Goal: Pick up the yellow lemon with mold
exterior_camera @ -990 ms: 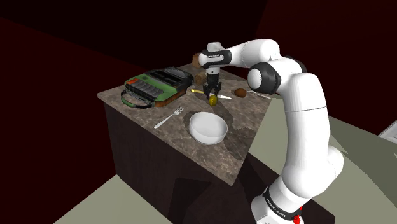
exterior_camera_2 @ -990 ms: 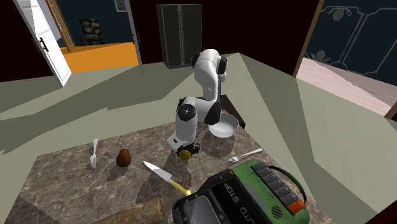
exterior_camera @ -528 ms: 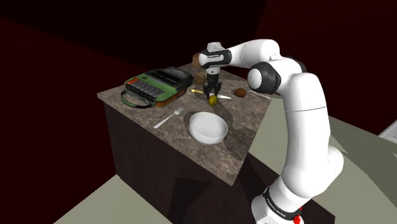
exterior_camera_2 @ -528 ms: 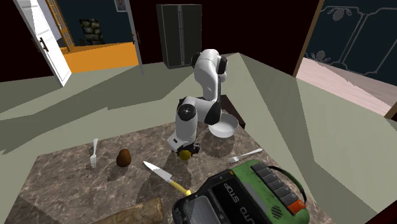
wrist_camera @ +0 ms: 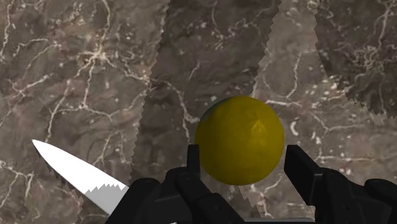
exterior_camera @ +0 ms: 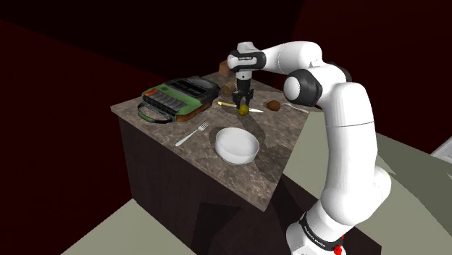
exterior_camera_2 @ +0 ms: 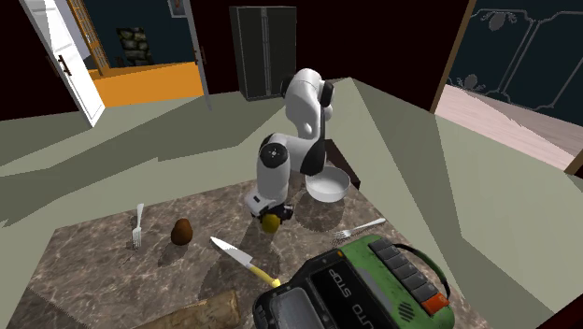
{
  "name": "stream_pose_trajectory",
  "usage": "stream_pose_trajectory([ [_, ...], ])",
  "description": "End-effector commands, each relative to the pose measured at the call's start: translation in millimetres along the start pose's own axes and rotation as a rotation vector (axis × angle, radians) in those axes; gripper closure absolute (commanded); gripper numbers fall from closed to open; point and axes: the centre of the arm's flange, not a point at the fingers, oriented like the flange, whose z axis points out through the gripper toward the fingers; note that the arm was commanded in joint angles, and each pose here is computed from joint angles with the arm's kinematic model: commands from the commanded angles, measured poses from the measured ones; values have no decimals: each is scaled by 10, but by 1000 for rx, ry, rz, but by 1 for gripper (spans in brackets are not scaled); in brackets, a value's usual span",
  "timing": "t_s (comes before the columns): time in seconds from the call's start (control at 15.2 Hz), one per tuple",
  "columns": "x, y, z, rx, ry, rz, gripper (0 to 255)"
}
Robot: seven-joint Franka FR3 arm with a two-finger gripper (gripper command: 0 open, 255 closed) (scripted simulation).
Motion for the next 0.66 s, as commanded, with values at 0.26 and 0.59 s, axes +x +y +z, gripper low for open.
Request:
stream_pose_trajectory([
  [0.26, -74, 28, -319, 0, 0, 0, 255],
  [0.59, -113, 42, -480, 0, 0, 0, 255],
])
